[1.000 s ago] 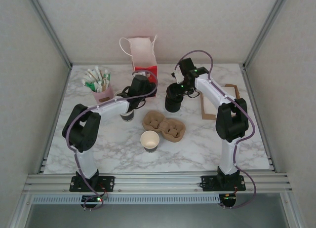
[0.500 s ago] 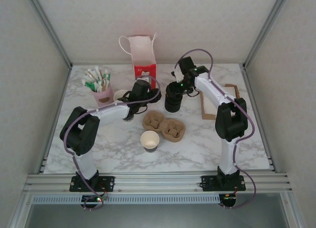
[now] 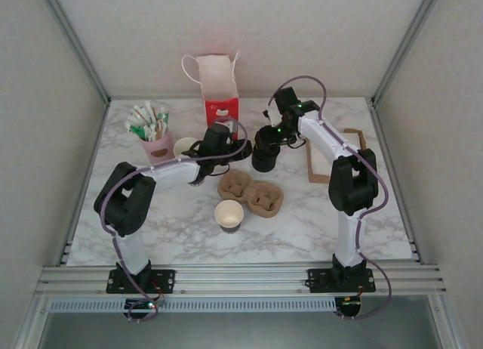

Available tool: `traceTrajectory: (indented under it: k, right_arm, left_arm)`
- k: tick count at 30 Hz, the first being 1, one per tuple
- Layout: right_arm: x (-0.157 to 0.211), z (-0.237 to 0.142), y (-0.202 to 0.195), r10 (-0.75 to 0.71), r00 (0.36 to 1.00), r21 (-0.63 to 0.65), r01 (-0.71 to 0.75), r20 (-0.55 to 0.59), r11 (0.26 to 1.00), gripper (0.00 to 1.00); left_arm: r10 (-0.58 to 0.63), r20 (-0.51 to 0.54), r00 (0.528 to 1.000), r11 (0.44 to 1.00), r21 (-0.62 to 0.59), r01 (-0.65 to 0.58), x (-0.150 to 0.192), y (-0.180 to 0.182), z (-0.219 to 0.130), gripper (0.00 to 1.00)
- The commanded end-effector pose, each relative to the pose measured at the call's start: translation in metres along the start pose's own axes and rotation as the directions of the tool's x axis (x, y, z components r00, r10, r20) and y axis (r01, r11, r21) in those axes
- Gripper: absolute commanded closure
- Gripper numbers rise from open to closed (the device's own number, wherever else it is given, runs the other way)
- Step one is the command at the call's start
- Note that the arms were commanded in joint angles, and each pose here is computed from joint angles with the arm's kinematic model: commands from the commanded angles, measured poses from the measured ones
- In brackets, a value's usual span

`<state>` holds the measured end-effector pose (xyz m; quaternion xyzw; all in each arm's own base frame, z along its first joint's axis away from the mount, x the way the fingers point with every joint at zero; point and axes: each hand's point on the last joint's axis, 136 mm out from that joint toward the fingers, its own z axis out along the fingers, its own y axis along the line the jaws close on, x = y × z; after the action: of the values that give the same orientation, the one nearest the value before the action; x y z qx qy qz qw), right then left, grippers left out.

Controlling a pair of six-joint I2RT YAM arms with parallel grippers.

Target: Pack the takeout coffee

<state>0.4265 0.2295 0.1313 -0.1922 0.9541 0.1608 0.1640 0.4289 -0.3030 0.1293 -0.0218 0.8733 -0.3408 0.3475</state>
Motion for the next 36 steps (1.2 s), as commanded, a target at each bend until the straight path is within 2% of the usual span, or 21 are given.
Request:
traceTrajectory:
  k: [1, 12, 21, 27, 36]
  right_arm:
    - [-0.001, -0.002, 0.001, 0.015, 1.0, -0.026, -0.015, -0.008, 1.0, 0.28]
    - [0.001, -0.001, 0.002, 0.014, 1.0, -0.036, -0.014, -0.016, 0.999, 0.28]
    - [0.002, -0.001, 0.001, 0.015, 1.0, -0.035, -0.015, -0.021, 0.999, 0.28]
    - [0.003, 0.0, 0.001, 0.016, 1.0, -0.038, -0.017, -0.025, 0.999, 0.28]
    - [0.003, -0.001, 0.001, 0.016, 1.0, -0.04, -0.017, -0.027, 0.999, 0.28]
  left_arm:
    - [-0.007, -0.03, 1.0, 1.0, 0.029, 0.008, 0.008, -0.003, 0.009, 0.62]
    - [-0.014, -0.067, 0.998, 0.998, 0.064, 0.018, 0.015, -0.005, 0.021, 0.56]
    - [-0.009, -0.051, 0.999, 0.996, 0.086, 0.013, 0.012, -0.011, 0.011, 0.54]
    - [-0.019, -0.045, 0.999, 0.992, 0.123, 0.024, 0.007, -0.015, 0.01, 0.5]
    - [-0.033, -0.055, 0.998, 0.99, 0.134, 0.04, 0.008, -0.011, 0.016, 0.5]
